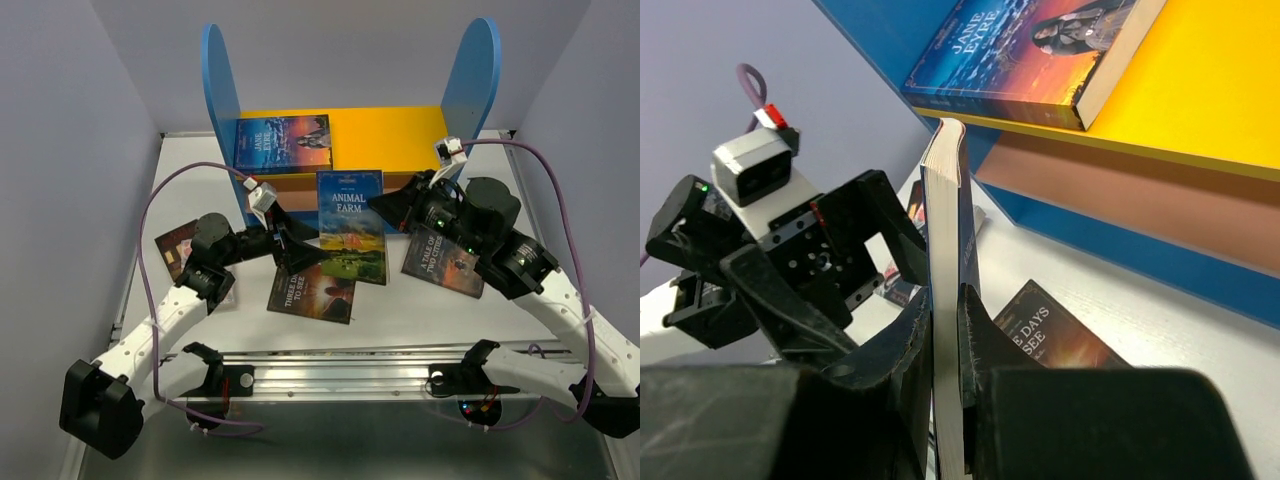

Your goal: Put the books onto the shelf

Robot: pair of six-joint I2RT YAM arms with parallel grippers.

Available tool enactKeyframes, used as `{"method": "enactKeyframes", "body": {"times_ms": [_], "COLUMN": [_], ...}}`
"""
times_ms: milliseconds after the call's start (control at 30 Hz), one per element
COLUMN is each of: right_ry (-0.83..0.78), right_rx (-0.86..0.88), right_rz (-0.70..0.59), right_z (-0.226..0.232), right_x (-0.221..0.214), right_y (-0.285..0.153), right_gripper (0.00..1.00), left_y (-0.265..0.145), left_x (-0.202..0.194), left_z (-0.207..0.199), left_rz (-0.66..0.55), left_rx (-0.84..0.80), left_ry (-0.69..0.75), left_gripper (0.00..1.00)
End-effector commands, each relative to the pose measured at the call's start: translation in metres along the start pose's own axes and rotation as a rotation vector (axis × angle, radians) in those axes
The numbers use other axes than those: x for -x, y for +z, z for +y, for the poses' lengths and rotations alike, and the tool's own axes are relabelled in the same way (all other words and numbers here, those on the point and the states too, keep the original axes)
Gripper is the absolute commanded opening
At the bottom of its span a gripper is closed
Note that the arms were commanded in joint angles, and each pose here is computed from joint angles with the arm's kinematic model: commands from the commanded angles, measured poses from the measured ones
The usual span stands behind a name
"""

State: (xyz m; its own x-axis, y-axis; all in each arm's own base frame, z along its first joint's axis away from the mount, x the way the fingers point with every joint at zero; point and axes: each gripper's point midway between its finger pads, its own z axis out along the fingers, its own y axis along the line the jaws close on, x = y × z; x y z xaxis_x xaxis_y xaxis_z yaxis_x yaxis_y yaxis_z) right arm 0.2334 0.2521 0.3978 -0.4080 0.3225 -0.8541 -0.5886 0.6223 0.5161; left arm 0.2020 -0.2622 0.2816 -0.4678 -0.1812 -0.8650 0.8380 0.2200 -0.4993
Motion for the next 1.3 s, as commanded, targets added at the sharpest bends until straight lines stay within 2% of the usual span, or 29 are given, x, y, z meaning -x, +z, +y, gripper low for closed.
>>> {"method": "enactKeyframes", "body": {"times_ms": [0, 200, 567, 667, 700, 767, 800, 867, 900, 967, 1133, 1233, 1267], "right_ry": [-0.021, -0.007, 0.004, 0.002, 0.002, 0.005, 0.009, 0.009, 0.005, -0.002, -0.011, -0.031, -0.036], "right_rx": [0.108, 0.145, 0.241, 0.231, 0.218, 0.192, 0.168, 0.122, 0.102, 0.073, -0.024, -0.158, -0.191], "right_rz": [-0.128, -0.130, -0.136, -0.146, -0.149, -0.146, -0.154, -0.165, -0.172, -0.171, -0.180, -0.204, -0.213], "right_z": [0.033, 0.038, 0.058, 0.057, 0.054, 0.048, 0.043, 0.033, 0.029, 0.022, 0.001, -0.026, -0.032], "right_x": [0.047, 0.044, 0.051, 0.054, 0.054, 0.050, 0.051, 0.050, 0.051, 0.048, 0.049, 0.051, 0.051], "right_y": [-0.010, -0.001, -0.004, -0.004, -0.003, 0.002, 0.004, 0.010, 0.011, 0.016, 0.027, 0.030, 0.028], "right_gripper": [0.01, 0.01, 0.01, 0.01, 0.01, 0.01, 0.01, 0.01, 0.01, 0.01, 0.01, 0.62, 0.90], "left_y": [-0.005, -0.004, 0.009, 0.010, 0.009, 0.007, 0.006, 0.004, 0.003, 0.002, -0.002, -0.007, -0.011], "left_x": [0.013, 0.018, 0.021, 0.023, 0.024, 0.028, 0.029, 0.033, 0.034, 0.035, 0.045, 0.061, 0.069], "left_z": [-0.038, -0.045, -0.026, -0.031, -0.033, -0.040, -0.041, -0.044, -0.045, -0.047, -0.050, -0.059, -0.066], "left_rz": [-0.052, -0.073, -0.069, -0.065, -0.068, -0.085, -0.092, -0.109, -0.114, -0.122, -0.178, -0.246, -0.273], "left_rx": [-0.168, -0.199, -0.159, -0.189, -0.198, -0.214, -0.213, -0.211, -0.211, -0.208, -0.185, -0.178, -0.184], "left_ry": [0.075, 0.052, 0.005, 0.004, 0.006, 0.012, 0.012, 0.013, 0.013, 0.006, -0.032, -0.041, -0.024], "left_gripper": [0.98, 0.86, 0.84, 0.72, 0.62, 0.51, 0.37, 0.23, 0.12, 0.00, 0.00, 0.00, 0.00]}}
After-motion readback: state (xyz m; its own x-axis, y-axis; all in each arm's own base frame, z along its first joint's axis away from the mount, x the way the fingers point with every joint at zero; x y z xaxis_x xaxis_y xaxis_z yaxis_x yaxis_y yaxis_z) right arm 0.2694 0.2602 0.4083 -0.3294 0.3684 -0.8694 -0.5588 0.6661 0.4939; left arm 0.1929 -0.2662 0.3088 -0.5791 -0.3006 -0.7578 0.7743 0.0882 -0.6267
